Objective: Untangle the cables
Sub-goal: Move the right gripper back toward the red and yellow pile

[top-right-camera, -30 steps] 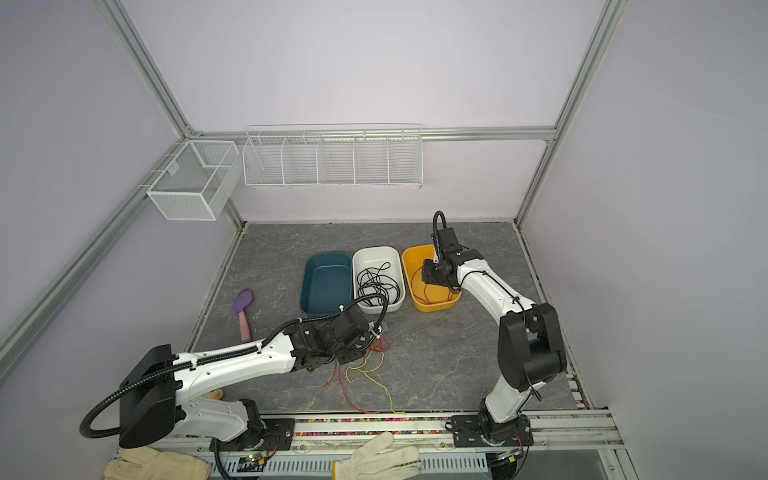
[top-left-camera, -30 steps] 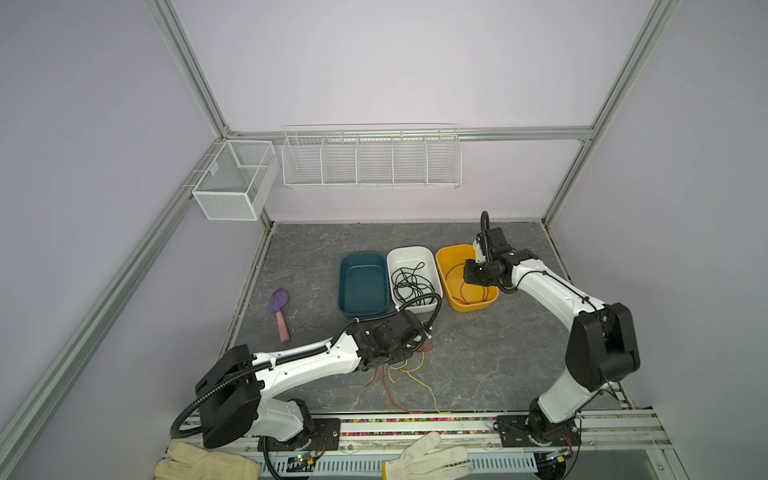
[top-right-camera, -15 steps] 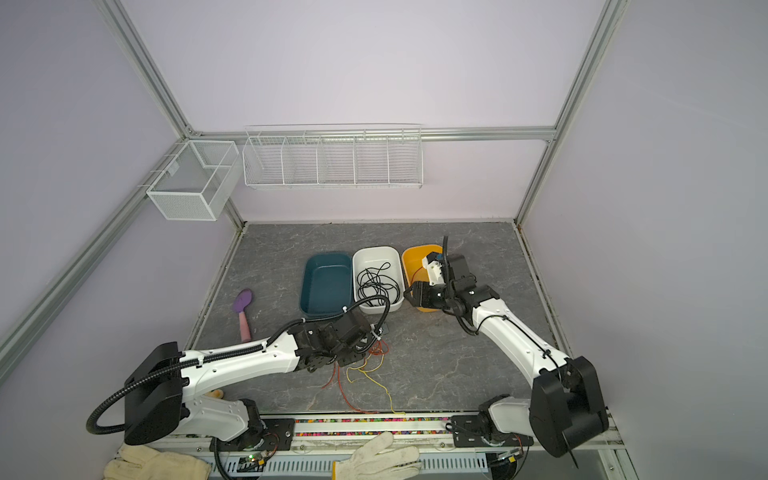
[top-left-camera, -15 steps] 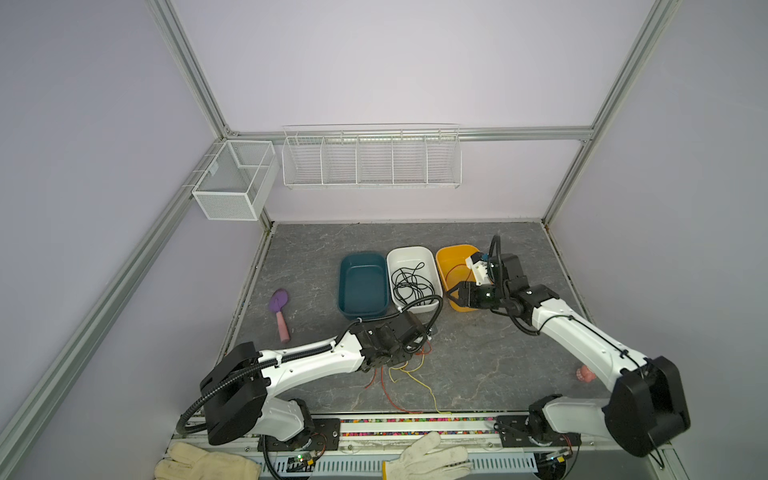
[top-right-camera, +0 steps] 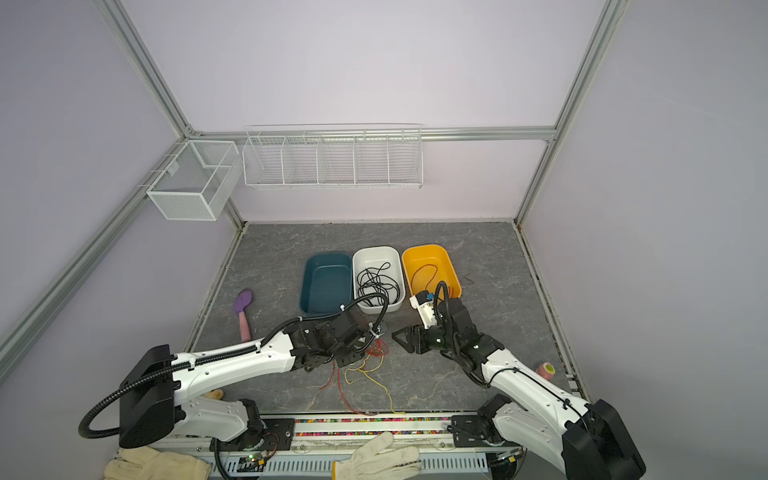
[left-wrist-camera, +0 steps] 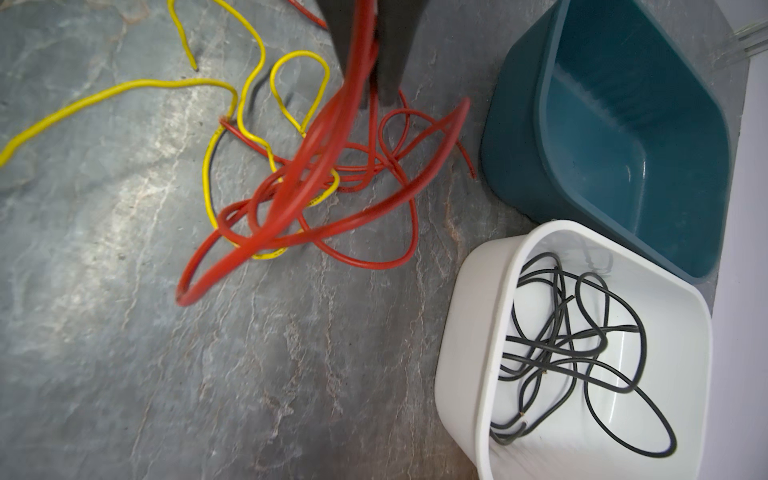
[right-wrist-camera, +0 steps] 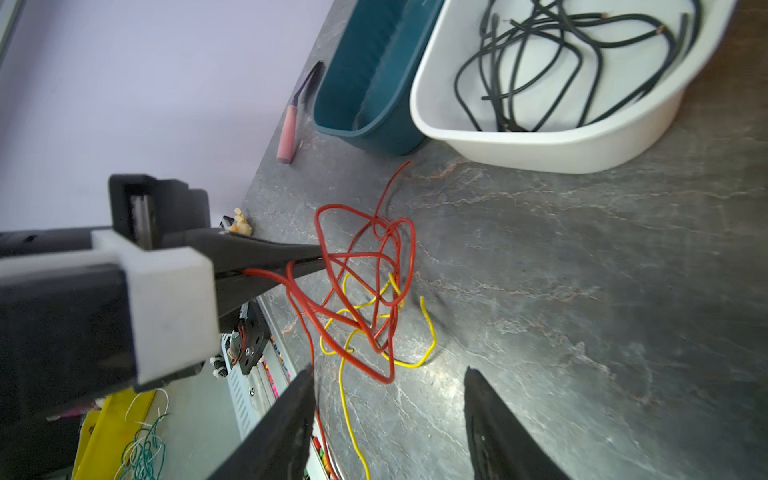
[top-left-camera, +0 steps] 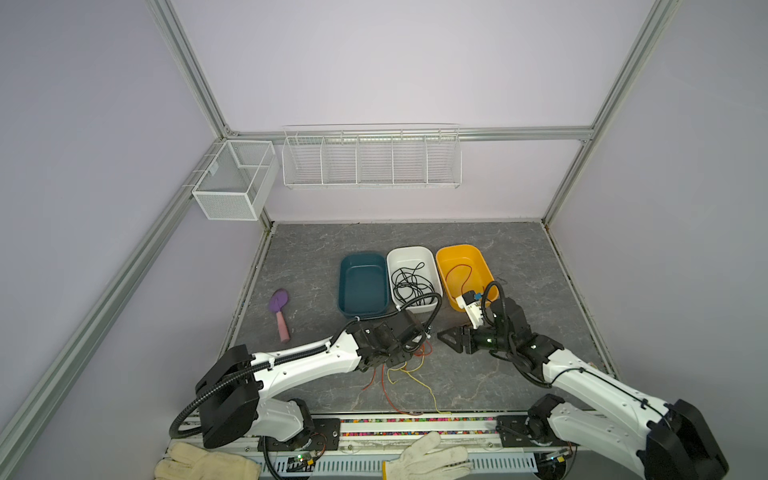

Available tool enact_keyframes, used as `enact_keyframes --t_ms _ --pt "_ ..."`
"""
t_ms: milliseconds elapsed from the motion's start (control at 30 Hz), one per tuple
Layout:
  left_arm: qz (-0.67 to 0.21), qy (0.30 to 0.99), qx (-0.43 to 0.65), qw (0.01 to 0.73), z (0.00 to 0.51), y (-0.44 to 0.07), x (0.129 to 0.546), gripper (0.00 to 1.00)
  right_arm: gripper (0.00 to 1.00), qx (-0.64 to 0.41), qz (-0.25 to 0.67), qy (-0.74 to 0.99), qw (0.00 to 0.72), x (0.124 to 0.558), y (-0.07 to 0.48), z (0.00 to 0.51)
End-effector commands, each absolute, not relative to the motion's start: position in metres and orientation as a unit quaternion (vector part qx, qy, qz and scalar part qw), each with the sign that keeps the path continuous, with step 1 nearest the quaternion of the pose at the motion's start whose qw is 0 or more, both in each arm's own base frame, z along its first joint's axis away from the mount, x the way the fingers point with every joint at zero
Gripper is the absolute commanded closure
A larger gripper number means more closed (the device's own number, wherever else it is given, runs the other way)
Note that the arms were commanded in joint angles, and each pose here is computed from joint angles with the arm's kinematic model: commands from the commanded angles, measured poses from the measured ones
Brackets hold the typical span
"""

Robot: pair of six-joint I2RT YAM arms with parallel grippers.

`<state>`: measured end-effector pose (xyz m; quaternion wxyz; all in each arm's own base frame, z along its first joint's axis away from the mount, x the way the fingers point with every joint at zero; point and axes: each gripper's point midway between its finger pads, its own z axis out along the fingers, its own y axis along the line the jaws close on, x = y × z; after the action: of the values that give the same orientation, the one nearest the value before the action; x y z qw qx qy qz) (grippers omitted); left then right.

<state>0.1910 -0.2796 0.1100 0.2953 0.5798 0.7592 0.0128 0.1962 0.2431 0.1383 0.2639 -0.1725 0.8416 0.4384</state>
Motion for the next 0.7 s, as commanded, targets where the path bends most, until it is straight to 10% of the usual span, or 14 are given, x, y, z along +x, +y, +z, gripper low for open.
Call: enact_keyframes --t_ms 0,667 --pt "-0.019 0.761 0.573 0.303 0.124 -0.286 0.184 1.00 0.41 -0.209 0.466 0.809 0.290 0.186 0.256 0.156" --pt "-0.055 0.755 0.575 0.309 0.138 -0.287 0.173 1.00 0.69 -0.260 0.454 0.809 0.268 0.169 0.281 0.132"
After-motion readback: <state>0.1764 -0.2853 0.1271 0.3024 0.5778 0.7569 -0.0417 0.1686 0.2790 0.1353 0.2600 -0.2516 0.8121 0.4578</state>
